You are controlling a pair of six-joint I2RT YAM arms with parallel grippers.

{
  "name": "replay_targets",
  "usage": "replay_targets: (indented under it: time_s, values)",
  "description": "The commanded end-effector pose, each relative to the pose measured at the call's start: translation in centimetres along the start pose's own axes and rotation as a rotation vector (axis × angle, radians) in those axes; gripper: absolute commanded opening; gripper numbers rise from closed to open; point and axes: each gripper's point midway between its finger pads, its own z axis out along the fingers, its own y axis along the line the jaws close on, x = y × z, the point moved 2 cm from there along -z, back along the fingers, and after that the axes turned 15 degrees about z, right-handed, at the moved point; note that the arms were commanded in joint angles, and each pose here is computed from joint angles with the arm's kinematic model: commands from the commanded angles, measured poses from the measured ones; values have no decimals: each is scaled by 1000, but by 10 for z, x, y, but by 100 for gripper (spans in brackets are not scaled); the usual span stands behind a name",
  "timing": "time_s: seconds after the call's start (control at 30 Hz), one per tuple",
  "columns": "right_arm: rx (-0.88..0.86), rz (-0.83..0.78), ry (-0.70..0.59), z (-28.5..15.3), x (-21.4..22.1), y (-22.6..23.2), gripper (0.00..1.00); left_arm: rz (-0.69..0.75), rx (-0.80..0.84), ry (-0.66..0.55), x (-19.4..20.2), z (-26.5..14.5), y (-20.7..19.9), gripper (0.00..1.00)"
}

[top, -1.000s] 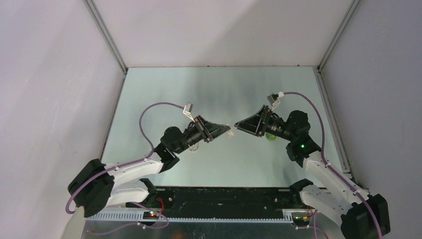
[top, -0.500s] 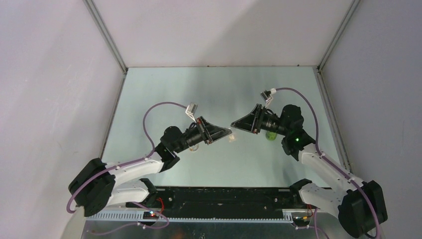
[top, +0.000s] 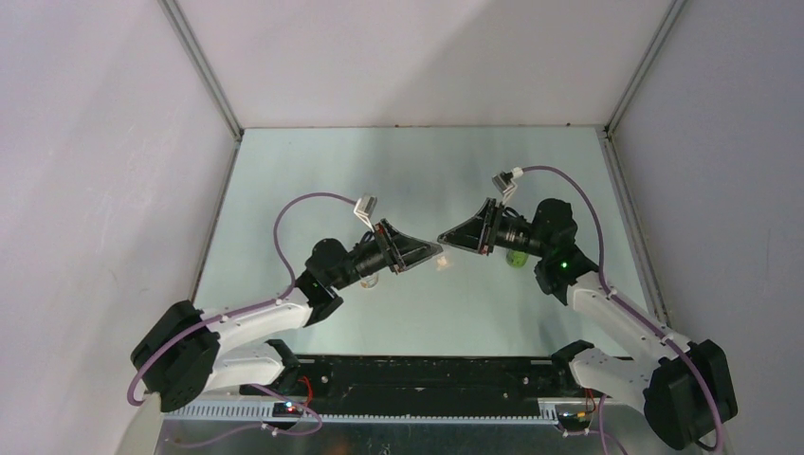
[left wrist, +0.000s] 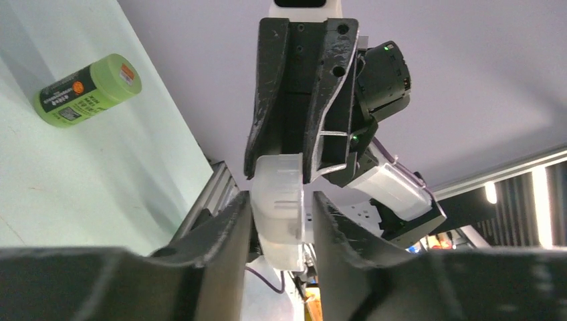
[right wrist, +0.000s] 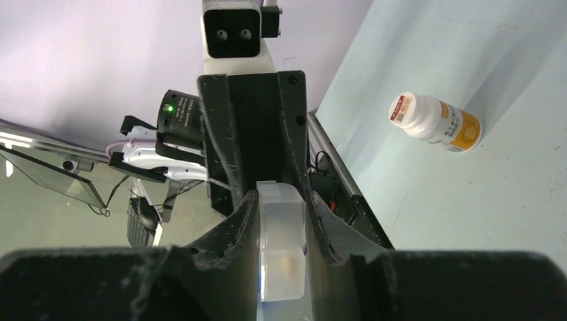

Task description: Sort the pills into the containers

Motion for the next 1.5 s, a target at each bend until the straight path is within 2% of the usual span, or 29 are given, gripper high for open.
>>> replay_targets:
  time_s: [0.0, 0.1, 0.27, 0.6, 0.9, 1.1, 1.23, 1.33, 1.37, 1.43, 1.47]
  values:
    - [-46, -38, -37, 0, -4, 25, 21, 37, 94, -46, -18, 5, -27, 54]
    - [-58, -48, -108, -3, -11, 29, 23, 32, 86, -41, -15, 4, -24, 67]
    - [-94, -22, -159, -7, -14, 33, 24, 13, 106, -27, -12, 5, -24, 69]
    - [-120, 46, -205, -6, -20, 26, 24, -20, 177, -23, -8, 6, -33, 53]
    - [-105, 81, -249, -6, -27, 19, 24, -13, 149, -13, -2, 9, -27, 51]
    - [-106, 87, -243, -5, -27, 18, 24, 9, 121, -6, -2, 10, -24, 37]
    - [-110, 74, -219, -5, -23, 19, 25, 32, 93, 0, -2, 11, -22, 17]
    - [-87, 73, -211, -6, -21, 14, 33, 62, 78, -7, -5, 10, -23, 2]
    - [-71, 69, -209, -6, -20, 11, 36, 63, 56, 0, -4, 10, -19, 1]
    - [-49, 42, -212, -8, -19, 7, 52, 84, 39, -1, -7, 10, -19, 0]
    - [-46, 33, -223, -10, -19, 8, 69, 100, 35, -3, -7, 9, -19, 0]
